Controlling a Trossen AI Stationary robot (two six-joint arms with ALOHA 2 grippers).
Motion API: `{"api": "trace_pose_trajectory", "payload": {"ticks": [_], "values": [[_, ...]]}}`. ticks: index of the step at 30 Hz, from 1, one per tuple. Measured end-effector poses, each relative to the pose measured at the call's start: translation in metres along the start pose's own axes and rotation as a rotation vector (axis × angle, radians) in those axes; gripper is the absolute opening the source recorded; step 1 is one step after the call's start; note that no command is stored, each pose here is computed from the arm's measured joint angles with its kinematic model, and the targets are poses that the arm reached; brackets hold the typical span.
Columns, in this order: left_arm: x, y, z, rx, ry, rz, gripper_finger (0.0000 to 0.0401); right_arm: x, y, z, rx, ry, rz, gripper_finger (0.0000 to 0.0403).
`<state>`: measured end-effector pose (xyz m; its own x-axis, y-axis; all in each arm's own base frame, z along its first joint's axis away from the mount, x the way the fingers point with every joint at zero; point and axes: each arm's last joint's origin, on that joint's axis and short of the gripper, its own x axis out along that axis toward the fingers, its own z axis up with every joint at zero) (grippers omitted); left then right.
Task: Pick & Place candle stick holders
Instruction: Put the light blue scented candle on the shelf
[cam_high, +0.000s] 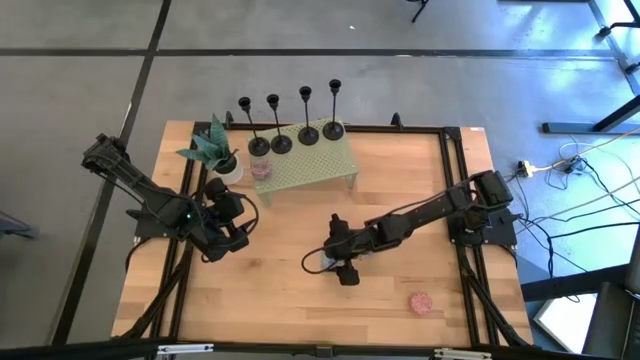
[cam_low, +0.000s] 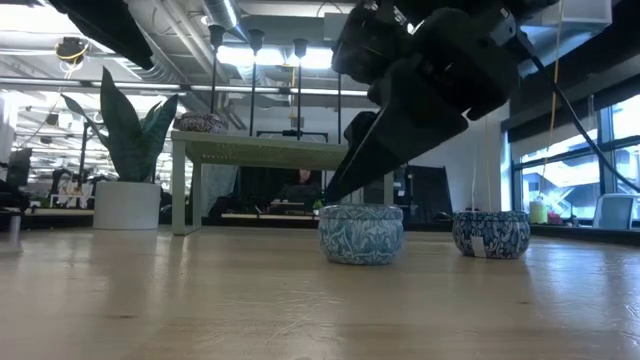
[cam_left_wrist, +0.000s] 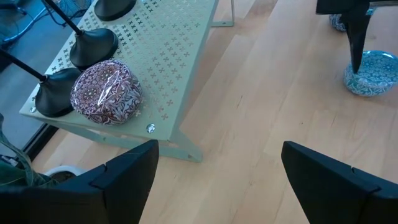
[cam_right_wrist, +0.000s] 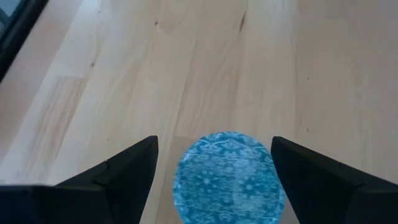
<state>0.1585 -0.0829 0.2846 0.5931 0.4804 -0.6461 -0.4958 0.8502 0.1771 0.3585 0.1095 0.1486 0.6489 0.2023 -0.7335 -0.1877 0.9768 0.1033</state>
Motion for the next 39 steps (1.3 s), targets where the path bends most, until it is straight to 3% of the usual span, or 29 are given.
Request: {"api": "trace_pose_trajectory", "payload": {"ticks": [18,26,31,39], "values": [[0.0,0.0,0.0,0.001,0.0,0.0,0.0338,0.0015,-0.0006,-0.0025,0.017,0.019,-0.012,0.0317],[0.0,0.0,0.0,-0.001,0.0,0.0,0.0338,0.0014,-0.0021,-0.0021,-0.041,0.012,-0.058,0.0317],[0.0,0.0,0.0,-0.001,0.0,0.0,0.0338,0.0013,-0.0006,-0.0035,-0.002,0.03,-0.011,0.0317],[0.0,0.0,0.0,-0.002,0.001,-0.001,0.0338,0.0005,-0.0023,-0.0087,0.0,0.084,-0.047,0.0317]]}}
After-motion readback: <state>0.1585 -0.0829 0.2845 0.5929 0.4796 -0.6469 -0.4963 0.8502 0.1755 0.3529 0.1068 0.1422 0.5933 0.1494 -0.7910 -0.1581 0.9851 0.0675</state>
